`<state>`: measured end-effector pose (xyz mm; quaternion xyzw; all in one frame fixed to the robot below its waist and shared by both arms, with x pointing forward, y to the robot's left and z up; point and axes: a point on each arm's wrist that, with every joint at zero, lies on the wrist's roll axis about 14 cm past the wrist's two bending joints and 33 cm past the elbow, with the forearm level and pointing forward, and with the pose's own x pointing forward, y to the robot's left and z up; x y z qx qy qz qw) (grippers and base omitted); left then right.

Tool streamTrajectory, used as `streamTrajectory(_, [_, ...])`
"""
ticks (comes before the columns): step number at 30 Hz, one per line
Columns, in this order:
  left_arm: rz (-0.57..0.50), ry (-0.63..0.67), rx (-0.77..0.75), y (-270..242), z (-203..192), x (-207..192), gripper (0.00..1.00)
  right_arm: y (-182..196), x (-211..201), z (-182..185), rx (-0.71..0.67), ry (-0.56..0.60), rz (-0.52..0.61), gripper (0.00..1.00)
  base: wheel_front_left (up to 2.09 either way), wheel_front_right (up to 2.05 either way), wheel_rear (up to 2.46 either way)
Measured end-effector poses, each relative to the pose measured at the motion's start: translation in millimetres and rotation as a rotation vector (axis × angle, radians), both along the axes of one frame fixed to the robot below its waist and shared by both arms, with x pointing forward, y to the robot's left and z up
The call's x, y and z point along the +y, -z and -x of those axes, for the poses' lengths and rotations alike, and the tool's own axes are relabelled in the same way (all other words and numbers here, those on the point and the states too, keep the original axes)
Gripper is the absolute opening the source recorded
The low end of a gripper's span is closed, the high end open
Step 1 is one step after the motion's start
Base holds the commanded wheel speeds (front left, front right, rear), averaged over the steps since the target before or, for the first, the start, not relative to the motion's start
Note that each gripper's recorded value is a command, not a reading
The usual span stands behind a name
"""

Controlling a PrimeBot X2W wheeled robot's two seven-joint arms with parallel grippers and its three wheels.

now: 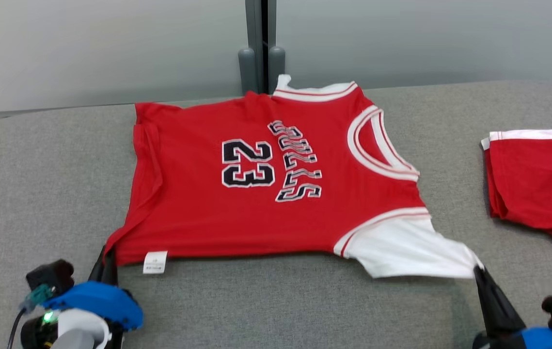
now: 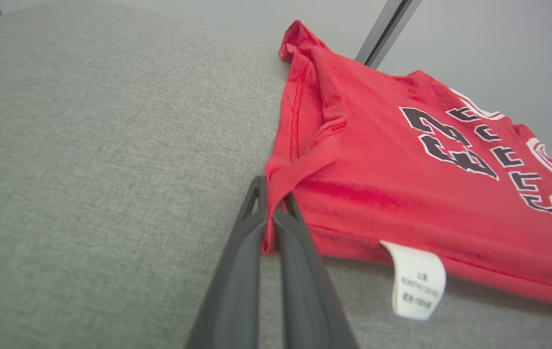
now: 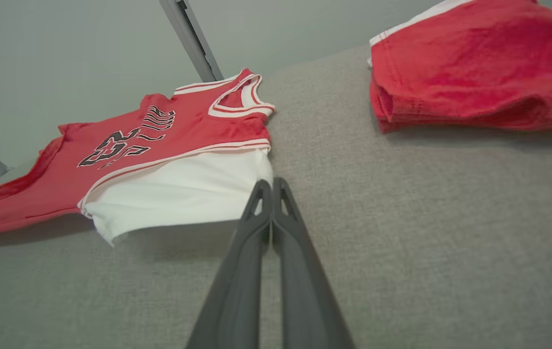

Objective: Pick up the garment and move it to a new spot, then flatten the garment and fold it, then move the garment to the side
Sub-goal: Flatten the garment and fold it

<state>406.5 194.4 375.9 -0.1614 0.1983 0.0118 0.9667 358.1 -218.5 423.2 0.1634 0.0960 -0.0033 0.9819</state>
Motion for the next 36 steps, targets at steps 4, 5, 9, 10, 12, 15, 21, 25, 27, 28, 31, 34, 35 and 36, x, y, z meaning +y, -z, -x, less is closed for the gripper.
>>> streamTrajectory(4, [-0.031,-0.005,-0.025,-8.9,19.4,7.5,0.00,-8.6,1.7,33.0,0.023,0.013,0.003,0.00,0.00,0.00,0.00])
streamTrajectory(5, [-0.033,0.000,-0.020,-11.0,25.1,6.5,0.00,-12.3,1.6,40.4,0.031,0.018,0.007,0.00,0.00,0.00,0.00])
streamTrajectory(9, [-0.044,0.008,0.037,-18.8,51.1,6.1,0.00,-26.3,0.7,65.7,0.073,0.032,0.031,0.00,0.00,0.00,0.00])
streamTrajectory(10, [-0.041,0.011,0.049,-23.0,56.8,4.8,0.00,-31.4,1.0,68.4,0.076,0.031,0.039,0.00,0.00,0.00,0.00])
streamTrajectory(12, [-0.039,0.011,0.085,-29.6,68.6,4.2,0.00,-38.9,1.8,72.4,0.088,0.028,0.047,0.00,0.00,0.00,0.00])
streamTrajectory(15, [-0.037,0.016,0.127,-40.0,79.6,2.8,0.00,-46.0,-0.9,73.1,0.103,0.030,0.060,0.00,0.00,0.00,0.00])
streamTrajectory(21, [-0.002,0.041,0.209,-47.2,81.5,-4.4,0.00,-44.3,1.3,56.4,0.143,0.012,0.061,0.00,0.00,0.00,0.00])
streamTrajectory(25, [0.036,0.084,0.296,-36.9,74.3,-11.9,0.00,-37.2,5.1,30.5,0.170,-0.025,0.066,0.00,0.00,0.00,0.00])
streamTrajectory(27, [0.056,0.093,0.328,-31.5,66.0,-13.6,0.00,-33.4,6.4,15.4,0.177,-0.043,0.068,0.00,0.00,0.00,0.00])
streamTrajectory(28, [0.069,0.095,0.349,-27.5,63.5,-13.5,0.00,-31.3,7.8,7.3,0.182,-0.055,0.071,0.00,0.00,0.00,0.00])
streamTrajectory(31, [0.094,0.100,0.402,-16.9,55.6,-11.7,0.00,-27.0,12.7,-17.7,0.184,-0.082,0.066,0.00,0.00,0.00,0.00])
streamTrajectory(34, [0.135,0.116,0.426,-14.3,40.1,-13.8,0.00,-22.4,17.7,-43.3,0.188,-0.114,0.070,0.00,0.00,0.00,0.00])
streamTrajectory(35, [0.140,0.122,0.431,-13.8,33.9,-13.4,0.00,-21.6,19.9,-52.5,0.187,-0.125,0.071,0.00,0.00,0.00,0.00])
streamTrajectory(36, [0.133,0.125,0.444,-11.4,29.4,-11.3,0.00,-20.2,21.6,-61.1,0.187,-0.133,0.070,0.00,0.00,0.00,0.00])
